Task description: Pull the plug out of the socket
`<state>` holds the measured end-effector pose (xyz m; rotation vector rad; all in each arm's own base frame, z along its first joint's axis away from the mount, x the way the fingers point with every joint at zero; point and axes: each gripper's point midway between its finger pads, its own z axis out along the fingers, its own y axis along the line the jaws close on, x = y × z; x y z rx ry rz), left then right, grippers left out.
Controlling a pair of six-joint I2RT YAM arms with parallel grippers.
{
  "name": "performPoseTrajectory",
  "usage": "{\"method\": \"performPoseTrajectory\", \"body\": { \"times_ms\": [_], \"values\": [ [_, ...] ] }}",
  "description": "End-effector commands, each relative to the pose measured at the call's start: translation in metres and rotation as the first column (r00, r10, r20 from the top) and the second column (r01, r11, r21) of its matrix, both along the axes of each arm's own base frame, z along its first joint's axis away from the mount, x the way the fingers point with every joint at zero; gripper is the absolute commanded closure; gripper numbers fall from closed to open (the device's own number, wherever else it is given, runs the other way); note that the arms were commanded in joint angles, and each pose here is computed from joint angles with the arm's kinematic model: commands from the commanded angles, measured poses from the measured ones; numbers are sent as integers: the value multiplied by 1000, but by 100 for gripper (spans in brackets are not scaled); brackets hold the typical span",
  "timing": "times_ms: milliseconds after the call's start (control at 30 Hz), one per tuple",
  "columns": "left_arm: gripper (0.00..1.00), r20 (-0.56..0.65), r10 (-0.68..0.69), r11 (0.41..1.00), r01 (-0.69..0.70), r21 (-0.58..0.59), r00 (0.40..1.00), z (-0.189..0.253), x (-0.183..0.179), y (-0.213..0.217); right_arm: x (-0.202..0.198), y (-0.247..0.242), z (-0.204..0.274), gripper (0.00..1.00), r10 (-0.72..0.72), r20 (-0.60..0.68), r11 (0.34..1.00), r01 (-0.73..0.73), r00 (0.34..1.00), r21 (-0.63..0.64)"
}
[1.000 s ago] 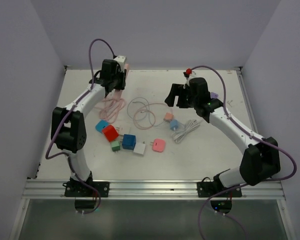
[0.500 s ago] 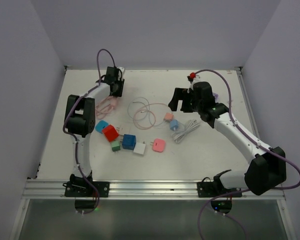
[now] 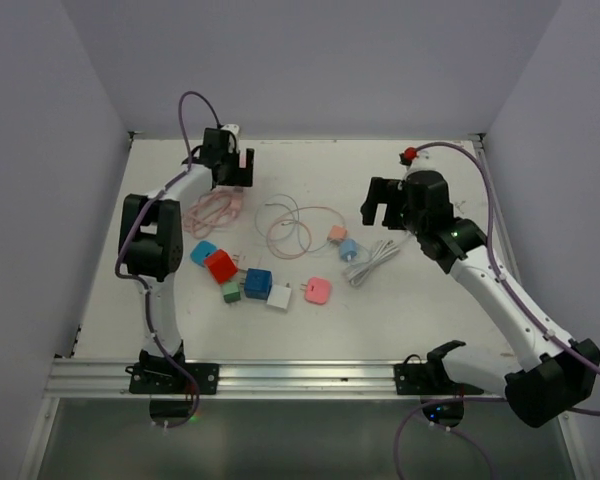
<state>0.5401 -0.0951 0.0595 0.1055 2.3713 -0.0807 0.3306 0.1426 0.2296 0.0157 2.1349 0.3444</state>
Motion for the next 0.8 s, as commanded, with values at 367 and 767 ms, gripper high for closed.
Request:
{"method": "performPoseTrajectory", "body": {
  "times_ms": [367,767],
  "values": [
    [1,355,132,988,-91,-129,926,211,-72,22,-55,-95,71,1,-245,141,941,270,959,-203],
    [0,514,318,948,-260,-184,797,282,-226,82,-130,-140,125,1,-283,341,937,334,896,-100]
  ]
}}
